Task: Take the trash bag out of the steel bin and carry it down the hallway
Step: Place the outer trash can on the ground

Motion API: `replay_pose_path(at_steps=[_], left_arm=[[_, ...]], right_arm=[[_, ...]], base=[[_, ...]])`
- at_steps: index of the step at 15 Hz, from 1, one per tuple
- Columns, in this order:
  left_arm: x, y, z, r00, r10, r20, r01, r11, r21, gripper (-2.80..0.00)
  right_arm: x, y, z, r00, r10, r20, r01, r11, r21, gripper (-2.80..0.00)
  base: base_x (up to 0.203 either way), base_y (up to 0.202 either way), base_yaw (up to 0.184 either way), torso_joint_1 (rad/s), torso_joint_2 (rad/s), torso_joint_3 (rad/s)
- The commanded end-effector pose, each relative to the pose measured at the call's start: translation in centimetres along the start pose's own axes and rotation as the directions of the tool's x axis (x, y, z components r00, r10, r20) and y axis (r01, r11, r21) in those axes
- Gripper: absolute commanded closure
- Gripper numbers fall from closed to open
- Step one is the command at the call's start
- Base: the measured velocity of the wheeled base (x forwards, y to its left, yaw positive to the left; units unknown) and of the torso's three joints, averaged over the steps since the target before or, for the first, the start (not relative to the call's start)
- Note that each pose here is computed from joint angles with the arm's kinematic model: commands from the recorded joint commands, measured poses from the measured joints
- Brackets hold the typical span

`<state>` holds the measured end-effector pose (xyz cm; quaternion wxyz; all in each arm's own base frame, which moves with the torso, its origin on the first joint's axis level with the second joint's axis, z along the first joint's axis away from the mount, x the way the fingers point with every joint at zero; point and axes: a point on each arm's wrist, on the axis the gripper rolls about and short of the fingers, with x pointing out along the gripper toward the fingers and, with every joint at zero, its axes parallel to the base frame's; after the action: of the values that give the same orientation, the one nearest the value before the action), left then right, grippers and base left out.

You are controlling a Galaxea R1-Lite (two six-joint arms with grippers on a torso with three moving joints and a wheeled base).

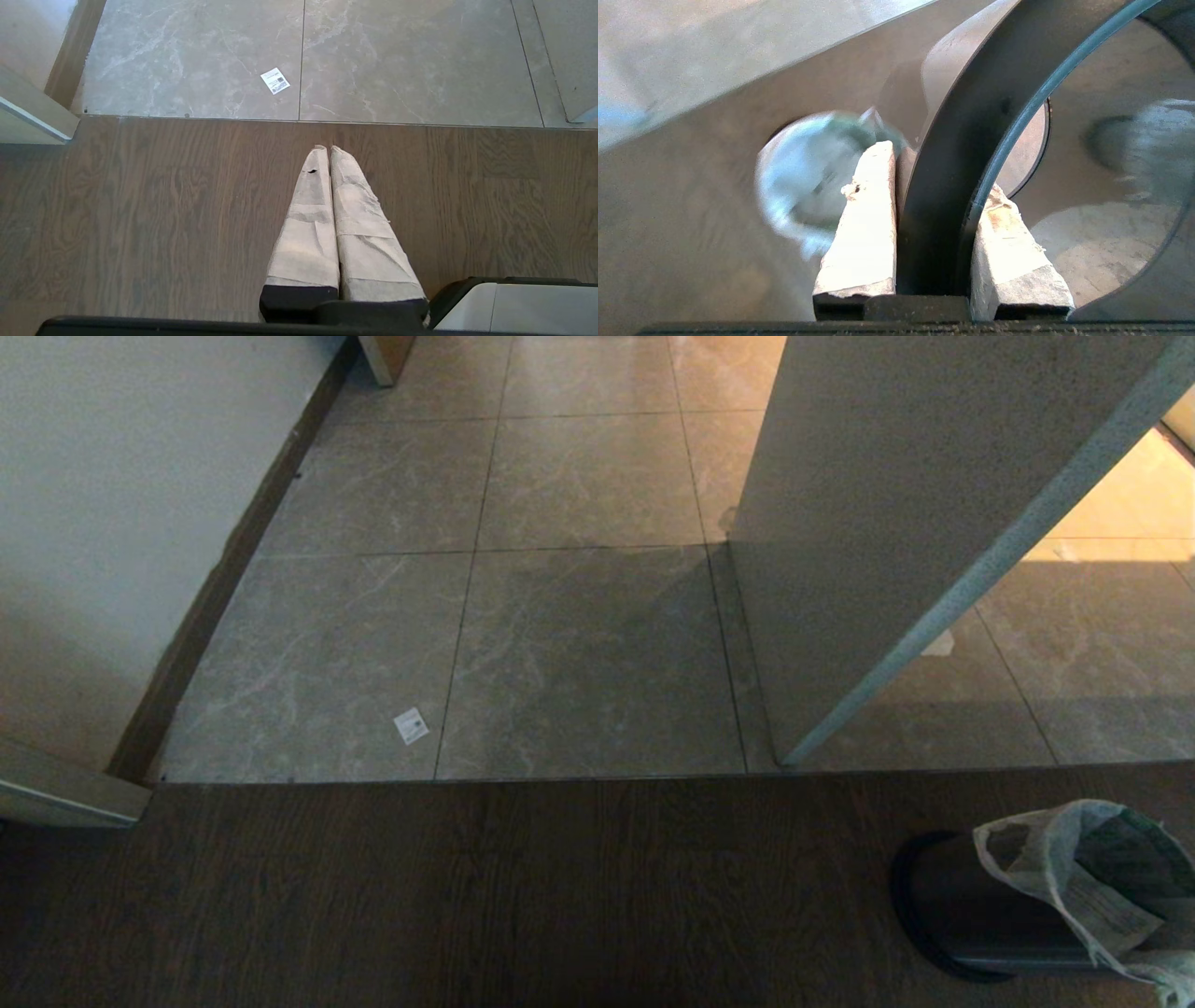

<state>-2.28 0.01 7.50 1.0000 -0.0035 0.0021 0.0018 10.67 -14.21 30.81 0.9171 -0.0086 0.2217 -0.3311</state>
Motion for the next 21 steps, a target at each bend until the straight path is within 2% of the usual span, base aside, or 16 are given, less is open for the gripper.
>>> replay_pose_path(at_steps=[1,4,7,10,12,15,18,21], left_arm=[[0.0,0.0,0.0,1.0,0.001,0.0,-0.001,1.0,-0.001,0.0],[0.0,0.0,0.0,1.0,0.001,0.0,-0.001,1.0,-0.001,0.0],[0.0,0.0,0.0,1.0,0.0,0.0,0.0,1.0,-0.001,0.0],[0.0,0.0,0.0,1.0,0.001,0.0,-0.001,1.0,-0.001,0.0],[0.0,0.0,0.0,1.0,0.001,0.0,-0.001,1.0,-0.001,0.0],[0.0,0.0,0.0,1.0,0.001,0.0,-0.001,1.0,-0.001,0.0],[0.0,0.0,0.0,1.0,-0.001,0.0,0.001,1.0,-0.001,0.0],[0.0,0.0,0.0,1.0,0.001,0.0,-0.001,1.0,-0.001,0.0]], right_arm=[[5.7,-3.7,-0.5,0.996,-0.008,-0.091,0.015,0.997,0.07,0.0],[10.4,-8.3,-1.5,0.991,0.012,-0.13,0.009,0.987,0.161,0.0],[14.4,-12.6,-3.8,0.985,0.09,-0.146,-0.046,0.958,0.281,0.0],[17.6,-15.9,-7.4,0.98,0.149,-0.135,-0.091,0.928,0.36,0.0],[19.0,-18.0,-10.1,0.98,0.153,-0.126,-0.092,0.914,0.395,0.0],[21.2,-20.5,-14.4,0.979,0.132,-0.154,-0.052,0.896,0.441,0.0],[24.2,-21.5,-18.4,0.976,0.134,-0.169,-0.043,0.888,0.458,0.0],[26.7,-21.9,-21.2,0.975,0.14,-0.174,-0.045,0.886,0.462,0.0]], base=[[0.0,0.0,0.0,0.0,0.0,0.0],[0.0,0.0,0.0,0.0,0.0,0.0],[0.0,0.0,0.0,0.0,0.0,0.0],[0.0,0.0,0.0,0.0,0.0,0.0],[0.0,0.0,0.0,0.0,0.0,0.0],[0.0,0.0,0.0,0.0,0.0,0.0],[0.0,0.0,0.0,0.0,0.0,0.0],[0.0,0.0,0.0,0.0,0.0,0.0]])
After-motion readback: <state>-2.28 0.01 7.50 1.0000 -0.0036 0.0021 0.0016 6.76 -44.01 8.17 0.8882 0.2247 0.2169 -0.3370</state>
